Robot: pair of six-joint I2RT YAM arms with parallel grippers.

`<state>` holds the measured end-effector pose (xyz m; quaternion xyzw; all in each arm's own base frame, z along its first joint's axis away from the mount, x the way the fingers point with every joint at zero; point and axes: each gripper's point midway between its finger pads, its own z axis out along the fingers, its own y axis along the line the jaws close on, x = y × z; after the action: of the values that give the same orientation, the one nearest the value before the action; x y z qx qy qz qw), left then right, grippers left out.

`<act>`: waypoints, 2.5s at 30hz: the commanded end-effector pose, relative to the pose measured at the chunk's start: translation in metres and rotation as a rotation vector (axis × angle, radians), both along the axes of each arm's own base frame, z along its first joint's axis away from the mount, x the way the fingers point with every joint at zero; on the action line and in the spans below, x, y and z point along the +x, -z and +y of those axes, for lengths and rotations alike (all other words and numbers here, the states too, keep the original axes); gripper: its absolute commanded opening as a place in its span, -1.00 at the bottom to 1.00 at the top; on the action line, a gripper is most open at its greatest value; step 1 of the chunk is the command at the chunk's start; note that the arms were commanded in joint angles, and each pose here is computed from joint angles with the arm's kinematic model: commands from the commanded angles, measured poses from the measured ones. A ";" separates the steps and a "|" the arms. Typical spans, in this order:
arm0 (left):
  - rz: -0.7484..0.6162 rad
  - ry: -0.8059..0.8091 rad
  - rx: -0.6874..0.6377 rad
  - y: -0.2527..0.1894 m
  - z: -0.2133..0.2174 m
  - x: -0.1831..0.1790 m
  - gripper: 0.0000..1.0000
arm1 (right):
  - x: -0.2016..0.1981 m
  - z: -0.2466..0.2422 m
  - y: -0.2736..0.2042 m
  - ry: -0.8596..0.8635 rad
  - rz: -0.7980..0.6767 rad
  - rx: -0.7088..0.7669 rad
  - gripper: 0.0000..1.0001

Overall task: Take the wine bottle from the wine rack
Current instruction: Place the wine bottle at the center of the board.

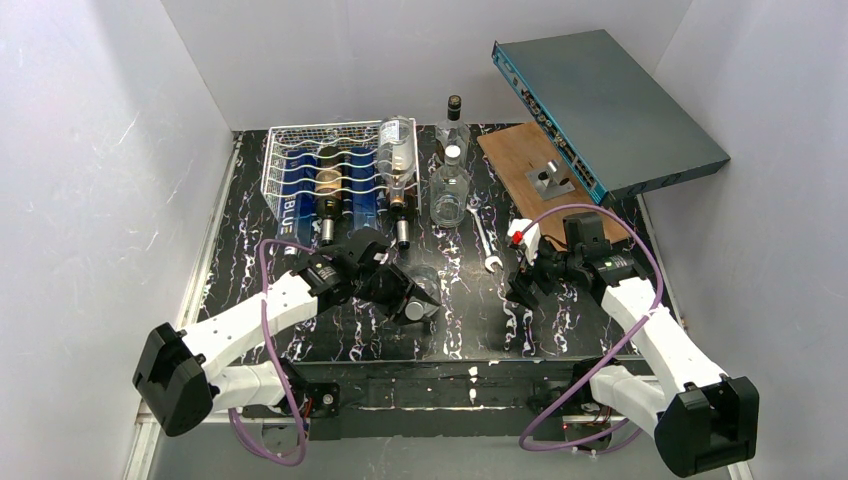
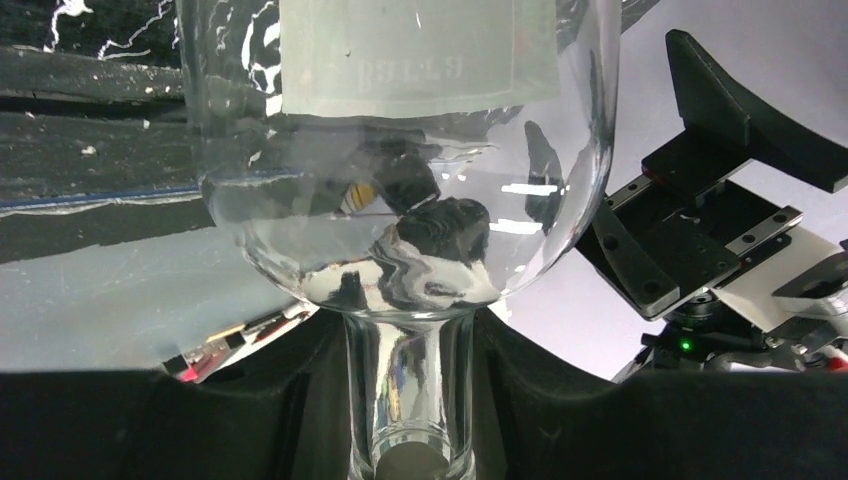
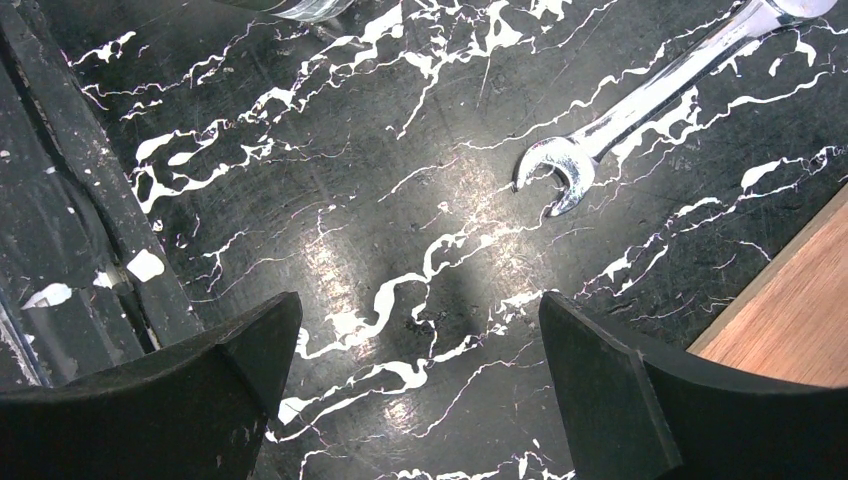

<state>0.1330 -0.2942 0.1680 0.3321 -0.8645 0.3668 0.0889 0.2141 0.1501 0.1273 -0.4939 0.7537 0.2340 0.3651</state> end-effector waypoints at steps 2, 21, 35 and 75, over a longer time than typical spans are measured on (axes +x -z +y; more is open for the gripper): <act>-0.018 -0.022 -0.131 -0.051 -0.016 0.006 -1.00 | -0.001 0.002 -0.008 -0.020 -0.031 0.020 0.97; 0.123 -0.200 -0.165 -0.064 -0.027 0.027 -1.00 | -0.003 0.004 -0.013 -0.031 -0.048 0.032 0.97; 0.101 -0.331 -0.260 -0.058 -0.028 0.053 -0.90 | -0.003 0.004 -0.013 -0.035 -0.044 0.033 0.97; -0.169 0.698 0.065 -0.062 0.048 -0.046 -1.00 | -0.018 0.012 -0.017 -0.116 -0.050 0.081 0.97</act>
<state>0.1009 -0.2669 0.1984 0.1412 -0.9301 0.3018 0.1549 0.2009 0.1603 0.1400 -0.5196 0.7173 0.2654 0.3810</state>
